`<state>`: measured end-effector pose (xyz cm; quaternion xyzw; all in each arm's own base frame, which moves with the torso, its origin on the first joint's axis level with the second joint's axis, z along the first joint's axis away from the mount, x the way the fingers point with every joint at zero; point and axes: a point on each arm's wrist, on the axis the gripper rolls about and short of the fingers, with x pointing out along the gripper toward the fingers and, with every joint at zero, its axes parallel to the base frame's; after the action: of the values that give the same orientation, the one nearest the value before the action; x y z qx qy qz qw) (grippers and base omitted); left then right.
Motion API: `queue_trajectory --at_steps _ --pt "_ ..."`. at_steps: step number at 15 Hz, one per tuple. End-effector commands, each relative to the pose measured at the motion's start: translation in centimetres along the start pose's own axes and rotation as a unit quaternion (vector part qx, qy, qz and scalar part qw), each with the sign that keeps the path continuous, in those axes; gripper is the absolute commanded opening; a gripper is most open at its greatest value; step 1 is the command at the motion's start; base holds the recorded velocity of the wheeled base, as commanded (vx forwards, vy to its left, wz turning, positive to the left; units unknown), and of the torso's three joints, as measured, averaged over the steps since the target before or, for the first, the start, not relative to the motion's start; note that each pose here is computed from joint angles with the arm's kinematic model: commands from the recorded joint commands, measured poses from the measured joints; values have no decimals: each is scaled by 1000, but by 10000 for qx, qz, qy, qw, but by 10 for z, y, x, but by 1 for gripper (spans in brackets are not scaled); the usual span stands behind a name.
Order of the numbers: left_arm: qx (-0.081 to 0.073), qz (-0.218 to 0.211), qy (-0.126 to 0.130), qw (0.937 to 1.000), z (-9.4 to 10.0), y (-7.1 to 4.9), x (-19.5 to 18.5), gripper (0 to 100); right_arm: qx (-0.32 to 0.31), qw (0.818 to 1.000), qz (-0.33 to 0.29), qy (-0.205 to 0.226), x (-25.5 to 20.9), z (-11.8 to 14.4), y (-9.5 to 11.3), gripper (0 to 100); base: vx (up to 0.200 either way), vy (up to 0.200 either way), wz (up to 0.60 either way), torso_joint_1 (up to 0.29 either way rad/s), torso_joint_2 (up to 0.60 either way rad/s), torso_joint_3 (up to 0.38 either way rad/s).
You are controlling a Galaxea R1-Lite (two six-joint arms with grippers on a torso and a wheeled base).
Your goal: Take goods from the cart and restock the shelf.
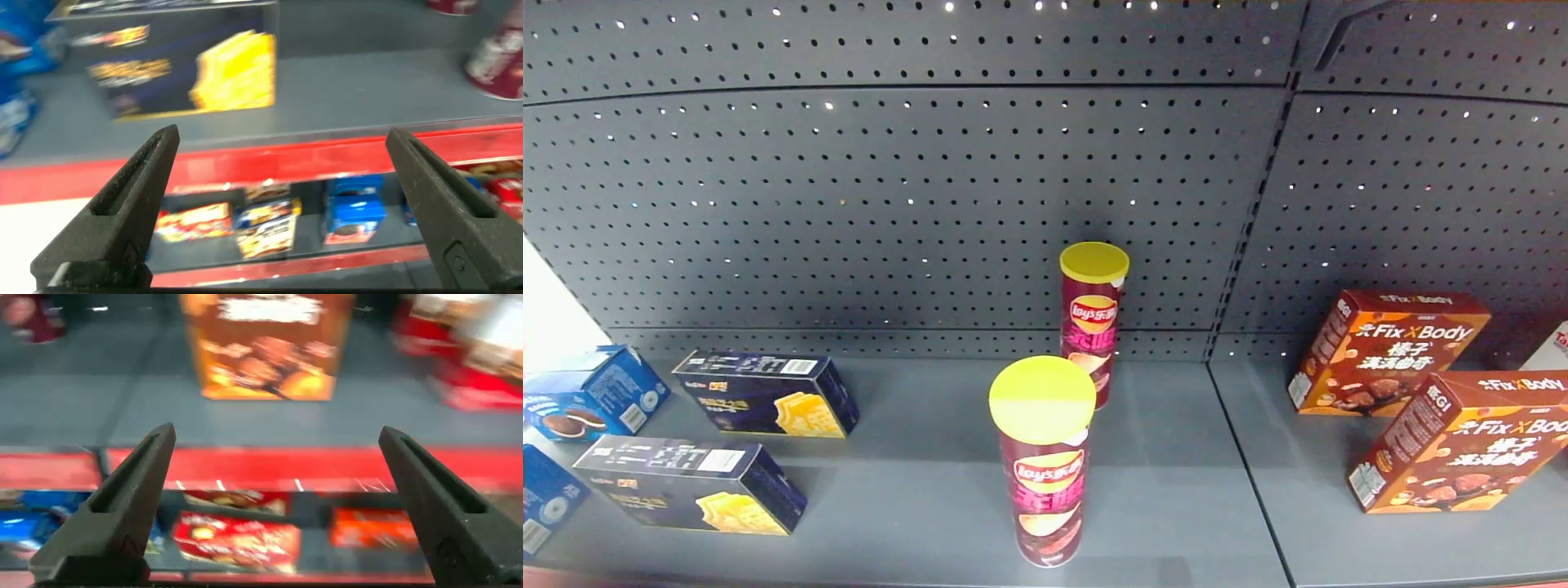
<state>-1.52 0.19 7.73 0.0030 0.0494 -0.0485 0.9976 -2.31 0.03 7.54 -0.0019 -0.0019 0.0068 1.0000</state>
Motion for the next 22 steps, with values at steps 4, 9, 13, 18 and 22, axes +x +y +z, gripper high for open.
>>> queue_trajectory --at_steps 4,9,13,18,22 --pt "0 -5 4 10000 0 0 0 100 -4 10000 1 19 0 0 0 100 0 0 0 0 0 0" --pt "155 99 -255 9995 11 0 -3 100 -4 10000 1 19 0 0 0 100 0 0 0 0 0 0" --pt "479 -1041 -462 9923 134 -3 -4 100 -4 10000 1 19 0 0 0 100 0 0 0 0 0 0" --pt "667 -2230 588 9708 139 -13 47 100 -4 10000 1 19 0 0 0 100 0 0 0 0 0 0" --pt "1017 -3041 1010 9418 139 -35 86 100 -4 10000 1 19 0 0 0 100 0 0 0 0 0 0"
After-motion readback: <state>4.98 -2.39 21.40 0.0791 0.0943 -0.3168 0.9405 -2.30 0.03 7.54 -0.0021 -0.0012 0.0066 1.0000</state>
